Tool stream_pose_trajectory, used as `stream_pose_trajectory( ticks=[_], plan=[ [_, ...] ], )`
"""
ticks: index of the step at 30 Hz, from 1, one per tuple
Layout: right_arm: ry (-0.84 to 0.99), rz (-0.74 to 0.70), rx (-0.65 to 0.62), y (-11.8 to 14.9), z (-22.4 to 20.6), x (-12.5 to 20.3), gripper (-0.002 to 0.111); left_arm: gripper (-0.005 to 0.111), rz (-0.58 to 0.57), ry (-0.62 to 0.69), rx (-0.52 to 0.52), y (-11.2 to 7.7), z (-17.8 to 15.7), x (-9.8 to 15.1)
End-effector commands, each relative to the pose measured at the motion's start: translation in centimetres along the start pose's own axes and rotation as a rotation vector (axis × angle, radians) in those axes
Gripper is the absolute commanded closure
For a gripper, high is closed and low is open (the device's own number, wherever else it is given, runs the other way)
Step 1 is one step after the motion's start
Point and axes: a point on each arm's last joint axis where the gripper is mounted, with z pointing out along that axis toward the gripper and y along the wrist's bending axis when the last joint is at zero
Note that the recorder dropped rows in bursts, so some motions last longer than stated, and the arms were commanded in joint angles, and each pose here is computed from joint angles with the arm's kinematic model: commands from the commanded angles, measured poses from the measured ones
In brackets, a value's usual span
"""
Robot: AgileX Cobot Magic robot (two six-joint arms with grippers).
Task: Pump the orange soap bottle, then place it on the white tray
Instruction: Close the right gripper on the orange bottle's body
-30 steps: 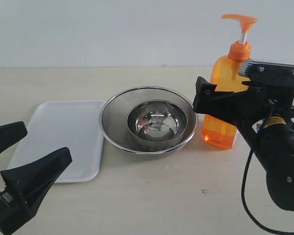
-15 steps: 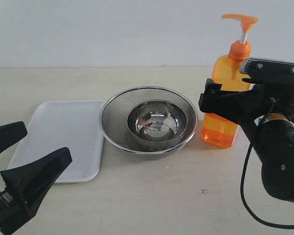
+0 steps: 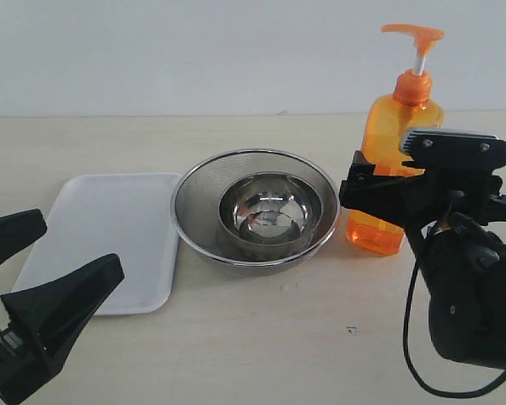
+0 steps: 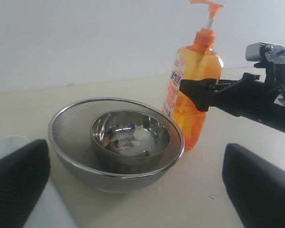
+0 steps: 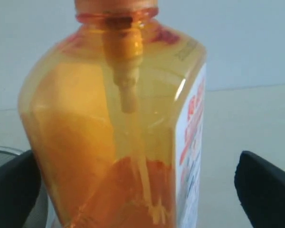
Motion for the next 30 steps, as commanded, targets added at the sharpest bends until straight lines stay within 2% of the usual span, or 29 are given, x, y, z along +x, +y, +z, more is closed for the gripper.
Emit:
stream_pose_trajectory(
  ticks=[1, 10, 21, 30],
  plan=[
    [-0.025, 0.001, -0.009, 0.9, 1.0, -0.1, 0.004, 0.016, -0.004, -0.004, 0.004, 0.0, -0.1, 0.0],
    [-0.066, -0.009, 0.037, 1.9, 2.7, -0.6, 0.004, 0.016, -0.004, -0.004, 0.004, 0.0, -0.1, 0.0],
    [-0.048, 0.005, 0.132, 0.0, 3.6, -0.7, 0.004, 0.016, -0.004, -0.004, 0.004, 0.0, -0.1, 0.0],
    [-0.062, -0.016, 0.106, 0.1, 3.8, -0.9, 0.005, 0.016, -0.004, -0.004, 0.004, 0.0, -0.1, 0.0]
  ],
)
